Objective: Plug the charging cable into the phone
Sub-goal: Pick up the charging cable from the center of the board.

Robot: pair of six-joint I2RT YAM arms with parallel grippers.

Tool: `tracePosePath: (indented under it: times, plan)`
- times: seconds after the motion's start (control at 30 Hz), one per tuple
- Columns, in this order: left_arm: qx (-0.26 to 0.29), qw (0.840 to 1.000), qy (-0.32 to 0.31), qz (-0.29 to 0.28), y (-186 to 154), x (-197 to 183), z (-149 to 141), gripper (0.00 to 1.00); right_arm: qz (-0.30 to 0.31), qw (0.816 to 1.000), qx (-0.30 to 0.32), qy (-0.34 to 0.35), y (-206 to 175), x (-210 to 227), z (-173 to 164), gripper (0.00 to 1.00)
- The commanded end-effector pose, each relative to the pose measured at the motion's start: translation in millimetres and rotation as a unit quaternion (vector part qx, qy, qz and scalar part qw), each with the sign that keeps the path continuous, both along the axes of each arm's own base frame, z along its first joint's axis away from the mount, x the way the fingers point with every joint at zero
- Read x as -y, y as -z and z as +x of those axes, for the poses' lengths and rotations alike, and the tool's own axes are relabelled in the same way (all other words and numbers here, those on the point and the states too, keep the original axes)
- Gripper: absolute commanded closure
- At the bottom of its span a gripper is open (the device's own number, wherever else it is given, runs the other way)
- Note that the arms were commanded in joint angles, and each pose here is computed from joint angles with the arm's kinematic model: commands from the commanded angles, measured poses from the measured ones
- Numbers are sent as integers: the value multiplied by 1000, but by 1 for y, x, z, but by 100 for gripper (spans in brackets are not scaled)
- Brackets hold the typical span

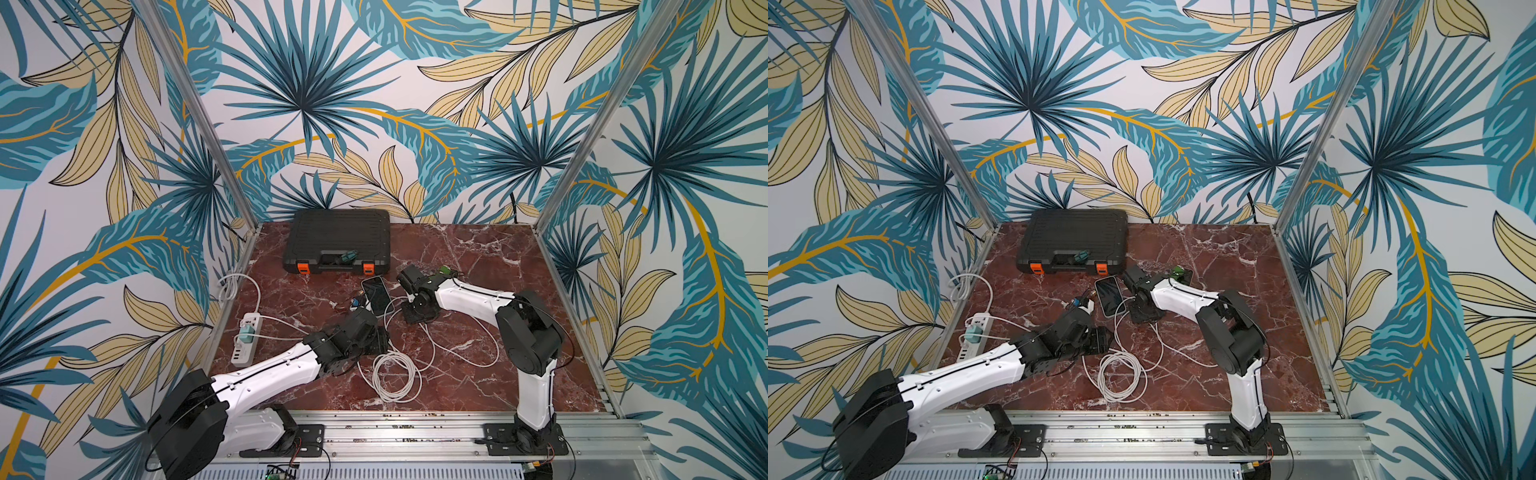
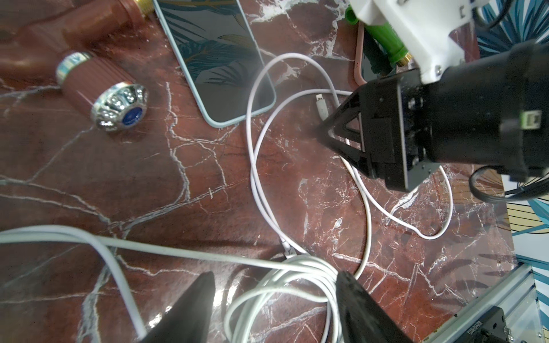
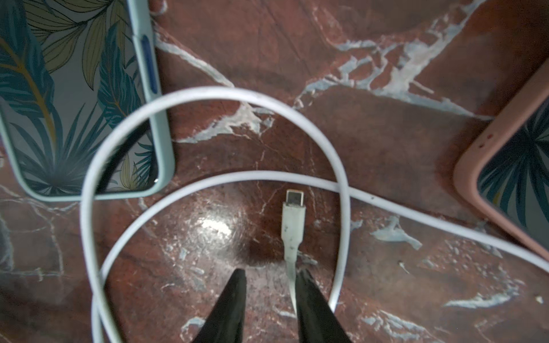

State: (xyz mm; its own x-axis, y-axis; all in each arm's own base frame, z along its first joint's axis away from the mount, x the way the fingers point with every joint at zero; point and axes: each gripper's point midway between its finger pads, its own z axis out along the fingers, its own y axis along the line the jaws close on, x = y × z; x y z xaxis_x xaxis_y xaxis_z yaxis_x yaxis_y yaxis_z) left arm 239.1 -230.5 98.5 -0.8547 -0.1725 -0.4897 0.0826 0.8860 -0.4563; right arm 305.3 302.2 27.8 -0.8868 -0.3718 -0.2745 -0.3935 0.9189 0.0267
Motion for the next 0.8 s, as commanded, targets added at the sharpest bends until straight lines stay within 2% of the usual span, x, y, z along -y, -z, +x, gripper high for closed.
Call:
tracePosePath:
  times: [0.0,0.23,0.3,0.4,0.47,0.5,0.6,0.77]
  plan:
    - [-4,1000,-7,7,0,-2,2,31,-28,999,-16,2,12,11,-3,67]
    - [-8,1000,-7,11,3,-2,2,31,-45,998,-38,-1,35,19,-12,69]
    - [-8,1000,-7,10,3,-1,3,31,-49,998,-44,0,43,22,-14,72]
    - [-11,1000,-6,10,3,-1,2,31,-50,998,-48,2,51,24,-16,84]
    - [-11,1000,-5,8,2,0,2,31,-43,998,-41,6,49,24,-13,97]
    - [-11,1000,-5,7,3,0,2,31,-37,999,-35,6,45,22,-10,100]
    - [-10,1000,1,2,2,3,2,31,7,1000,-15,-4,24,5,-3,100]
    - [14,999,23,-23,-10,13,5,32,91,994,57,-19,-38,-16,12,100]
